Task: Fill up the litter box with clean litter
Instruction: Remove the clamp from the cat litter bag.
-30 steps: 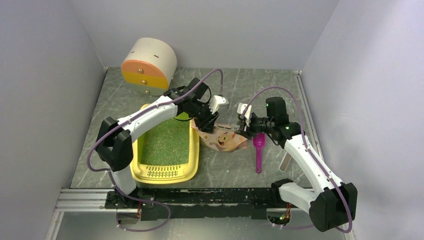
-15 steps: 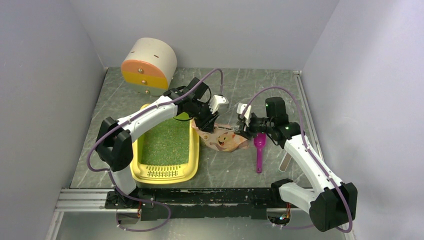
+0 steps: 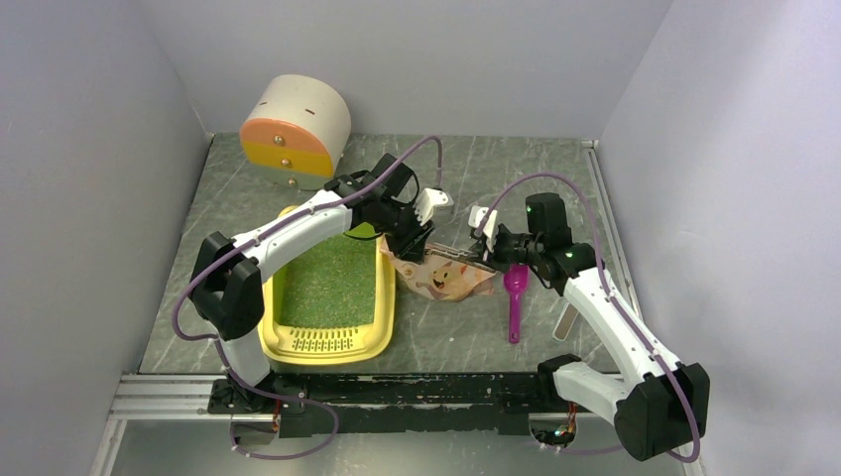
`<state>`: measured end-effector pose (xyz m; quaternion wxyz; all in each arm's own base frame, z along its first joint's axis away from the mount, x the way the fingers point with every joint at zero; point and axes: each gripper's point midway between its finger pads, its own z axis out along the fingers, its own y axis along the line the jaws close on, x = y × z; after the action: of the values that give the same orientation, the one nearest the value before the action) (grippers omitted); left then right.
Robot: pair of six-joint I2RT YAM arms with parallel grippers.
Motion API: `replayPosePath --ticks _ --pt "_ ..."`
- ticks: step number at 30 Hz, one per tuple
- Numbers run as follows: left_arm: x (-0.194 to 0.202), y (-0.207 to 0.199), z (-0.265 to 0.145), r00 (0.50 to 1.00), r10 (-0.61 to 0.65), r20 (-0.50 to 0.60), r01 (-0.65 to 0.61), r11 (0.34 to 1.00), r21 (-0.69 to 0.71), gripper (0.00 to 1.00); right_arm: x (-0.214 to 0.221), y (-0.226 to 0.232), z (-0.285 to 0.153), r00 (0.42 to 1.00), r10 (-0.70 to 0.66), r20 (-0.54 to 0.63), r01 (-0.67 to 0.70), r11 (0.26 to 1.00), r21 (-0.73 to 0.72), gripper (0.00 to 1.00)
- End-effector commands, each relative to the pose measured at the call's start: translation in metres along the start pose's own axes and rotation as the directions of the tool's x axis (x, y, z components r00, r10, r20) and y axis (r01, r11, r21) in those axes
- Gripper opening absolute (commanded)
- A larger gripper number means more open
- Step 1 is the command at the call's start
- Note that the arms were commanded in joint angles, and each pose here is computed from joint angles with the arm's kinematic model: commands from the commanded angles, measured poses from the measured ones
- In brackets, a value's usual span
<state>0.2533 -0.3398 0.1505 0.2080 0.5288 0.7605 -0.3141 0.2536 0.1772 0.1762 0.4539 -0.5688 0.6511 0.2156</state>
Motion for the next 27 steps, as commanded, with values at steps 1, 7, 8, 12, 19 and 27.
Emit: replayPosePath --ticks 1,7,8,12,19,27 --pt "-0.009 -0.01 -0.009 0.999 0.014 0.035 -0.014 1.0 0.001 0.32 -0.013 -0.004 -0.005 0.999 -0.032 0.033 0.031 0.999 0.029 0.03" --pt "-0.006 -0.009 -0.01 1.0 0.015 0.025 -0.015 1.0 -0.01 0.31 -0.021 -0.012 -0.01 0.998 -0.046 0.047 0.042 0.995 0.085 0.0" --pt "-0.006 -0.008 -0.01 1.0 0.015 0.025 -0.014 1.0 -0.013 0.31 -0.024 -0.016 -0.012 0.997 -0.055 0.054 0.049 0.993 0.108 0.0" --pt "-0.007 -0.008 -0.011 0.999 0.015 0.03 -0.014 1.0 -0.022 0.31 -0.035 -0.03 -0.02 0.993 -0.082 0.086 0.063 0.976 0.209 0.0" --pt "-0.007 -0.005 -0.011 0.999 0.014 0.037 -0.012 0.999 -0.043 0.33 -0.028 -0.07 -0.045 0.997 -0.026 0.069 -0.011 0.872 0.49 0.0" --pt "-0.011 -0.006 -0.011 0.998 0.014 0.062 -0.011 0.999 -0.042 0.44 0.004 -0.115 -0.053 0.912 0.355 0.204 -0.393 0.618 0.681 0.0"
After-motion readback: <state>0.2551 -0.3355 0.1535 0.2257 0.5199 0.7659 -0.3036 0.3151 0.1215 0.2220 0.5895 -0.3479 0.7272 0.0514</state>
